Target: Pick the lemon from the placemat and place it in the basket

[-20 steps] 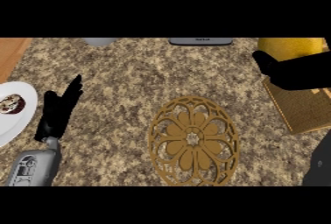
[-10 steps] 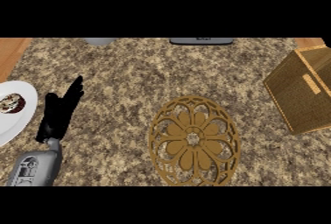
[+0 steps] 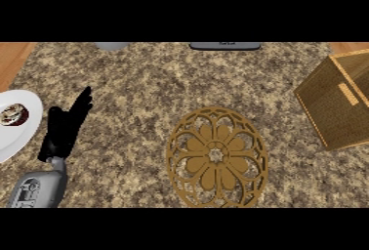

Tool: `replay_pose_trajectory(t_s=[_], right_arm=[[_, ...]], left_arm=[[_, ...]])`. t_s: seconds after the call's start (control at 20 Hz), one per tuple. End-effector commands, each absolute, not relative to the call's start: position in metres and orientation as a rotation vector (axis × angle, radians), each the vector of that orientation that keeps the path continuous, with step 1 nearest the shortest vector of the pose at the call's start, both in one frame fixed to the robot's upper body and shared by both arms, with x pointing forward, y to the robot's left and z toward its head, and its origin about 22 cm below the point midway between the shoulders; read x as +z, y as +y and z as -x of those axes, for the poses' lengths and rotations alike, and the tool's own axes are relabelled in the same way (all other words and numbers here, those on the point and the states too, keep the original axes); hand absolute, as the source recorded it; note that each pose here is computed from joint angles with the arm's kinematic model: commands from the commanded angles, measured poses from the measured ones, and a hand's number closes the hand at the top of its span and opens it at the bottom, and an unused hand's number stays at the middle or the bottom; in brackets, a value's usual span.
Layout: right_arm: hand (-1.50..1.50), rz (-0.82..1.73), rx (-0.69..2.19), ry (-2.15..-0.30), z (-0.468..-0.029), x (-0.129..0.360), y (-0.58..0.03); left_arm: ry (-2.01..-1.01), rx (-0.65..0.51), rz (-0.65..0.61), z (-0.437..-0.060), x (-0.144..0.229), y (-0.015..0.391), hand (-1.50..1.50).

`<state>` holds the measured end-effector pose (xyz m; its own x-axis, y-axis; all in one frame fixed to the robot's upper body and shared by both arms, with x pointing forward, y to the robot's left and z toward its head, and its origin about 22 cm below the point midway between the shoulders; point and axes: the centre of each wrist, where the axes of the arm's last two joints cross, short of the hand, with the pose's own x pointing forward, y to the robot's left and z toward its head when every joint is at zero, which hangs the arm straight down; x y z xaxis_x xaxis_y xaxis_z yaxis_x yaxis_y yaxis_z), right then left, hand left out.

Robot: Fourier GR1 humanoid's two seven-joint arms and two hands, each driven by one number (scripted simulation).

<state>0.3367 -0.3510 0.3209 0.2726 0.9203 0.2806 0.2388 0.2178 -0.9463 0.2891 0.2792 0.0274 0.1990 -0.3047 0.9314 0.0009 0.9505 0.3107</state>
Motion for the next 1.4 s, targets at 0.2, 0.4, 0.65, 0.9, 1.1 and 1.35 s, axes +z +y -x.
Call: replay_pose_trajectory(t_s=[0.2,0.4,0.65,0.9,1.1,1.35], right_arm=[[1.50,1.208,0.765,-1.271,-0.342,0.278,-0.410],[1.50,1.195,0.776,-1.251,-0.355,0.268,-0.431],[1.50,1.153,0.773,-1.221,-0.367,0.224,-0.438],[-1.50,0.982,0.585,-1.208,-0.381,0.187,-0.429],[-1.50,0.942,0.540,-1.273,-0.366,0.173,-0.462],[-1.50,0.959,0.403,-1.427,-0.376,0.174,-0.451]], left_arm=[[-1.347,-0.227,-0.270,-0.296,0.040,0.261,0.00],[-1.371,-0.208,-0.258,-0.295,0.037,0.287,0.00],[-1.360,-0.212,-0.257,-0.290,0.023,0.257,0.00],[-1.362,-0.213,-0.257,-0.307,0.037,0.269,0.00],[-1.356,-0.224,-0.259,-0.304,0.039,0.273,0.00],[-1.350,-0.211,-0.274,-0.315,0.031,0.276,0.00]])
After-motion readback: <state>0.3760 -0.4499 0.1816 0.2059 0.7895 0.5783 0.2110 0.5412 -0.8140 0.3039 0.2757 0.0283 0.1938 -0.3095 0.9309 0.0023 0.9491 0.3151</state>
